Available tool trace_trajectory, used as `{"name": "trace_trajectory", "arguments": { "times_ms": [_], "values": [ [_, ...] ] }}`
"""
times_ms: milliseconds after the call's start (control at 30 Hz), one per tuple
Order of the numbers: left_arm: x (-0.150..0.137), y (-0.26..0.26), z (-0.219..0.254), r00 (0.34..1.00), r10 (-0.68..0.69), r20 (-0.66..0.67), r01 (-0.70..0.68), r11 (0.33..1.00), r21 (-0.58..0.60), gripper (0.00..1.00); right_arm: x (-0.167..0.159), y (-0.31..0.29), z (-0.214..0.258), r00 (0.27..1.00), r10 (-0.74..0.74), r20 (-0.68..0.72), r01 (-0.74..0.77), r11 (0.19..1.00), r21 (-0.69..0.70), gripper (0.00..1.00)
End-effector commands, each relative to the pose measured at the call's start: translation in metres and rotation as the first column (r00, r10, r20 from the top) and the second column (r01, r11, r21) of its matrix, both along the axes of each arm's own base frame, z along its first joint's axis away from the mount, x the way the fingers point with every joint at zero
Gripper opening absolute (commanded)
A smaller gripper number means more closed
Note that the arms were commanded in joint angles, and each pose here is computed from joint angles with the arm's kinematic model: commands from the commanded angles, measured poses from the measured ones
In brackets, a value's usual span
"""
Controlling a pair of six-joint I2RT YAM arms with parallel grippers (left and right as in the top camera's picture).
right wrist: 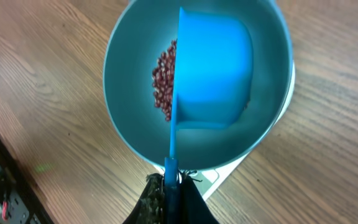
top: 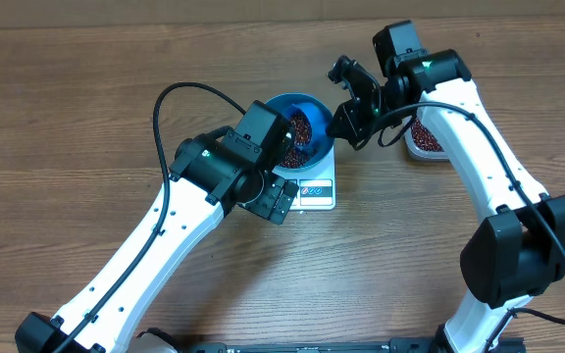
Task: Scoop item into bowl and weigh 150g on scale
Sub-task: 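Tilt the scoop to pour beans into the teal bowl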
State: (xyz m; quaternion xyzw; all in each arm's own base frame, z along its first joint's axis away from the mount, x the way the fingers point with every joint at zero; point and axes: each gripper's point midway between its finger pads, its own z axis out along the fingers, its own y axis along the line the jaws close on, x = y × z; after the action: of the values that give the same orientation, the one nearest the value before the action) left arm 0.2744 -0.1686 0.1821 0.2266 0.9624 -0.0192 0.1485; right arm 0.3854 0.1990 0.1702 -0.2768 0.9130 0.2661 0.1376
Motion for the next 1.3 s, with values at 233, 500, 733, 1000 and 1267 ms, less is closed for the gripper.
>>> {"name": "trace_trajectory", "arguments": {
  "times_ms": [233,500,733,1000,1267],
  "values": [
    [0.0,0.0,0.0,1.0,0.018,-0.007,-0.018,1.0,-0.01,1.0,0.01,0.006,0.049,0.993,-0.006,0.121,0.0,0.999,0.049,0.04],
    [0.0,0.0,0.0,1.0,0.018,-0.007,-0.018,1.0,-0.01,1.0,0.008,-0.004,0.064,0.983,-0.027,0.18,0.026,1.0,0.004,0.04],
    [0.0,0.0,0.0,1.0,0.018,-0.007,-0.018,1.0,-0.01,1.0,0.004,0.003,0.059,0.973,0.002,0.232,0.027,0.992,-0.125,0.04],
    [0.0,0.0,0.0,1.0,0.018,-0.007,-0.018,1.0,-0.01,1.0,-0.002,0.01,0.054,0.968,0.027,0.248,0.023,0.98,-0.197,0.04],
    [0.0,0.0,0.0,1.0,0.018,-0.007,-0.018,1.0,-0.01,1.0,-0.005,0.005,0.051,0.973,0.02,0.232,0.034,0.974,-0.223,0.04]
  ]
}}
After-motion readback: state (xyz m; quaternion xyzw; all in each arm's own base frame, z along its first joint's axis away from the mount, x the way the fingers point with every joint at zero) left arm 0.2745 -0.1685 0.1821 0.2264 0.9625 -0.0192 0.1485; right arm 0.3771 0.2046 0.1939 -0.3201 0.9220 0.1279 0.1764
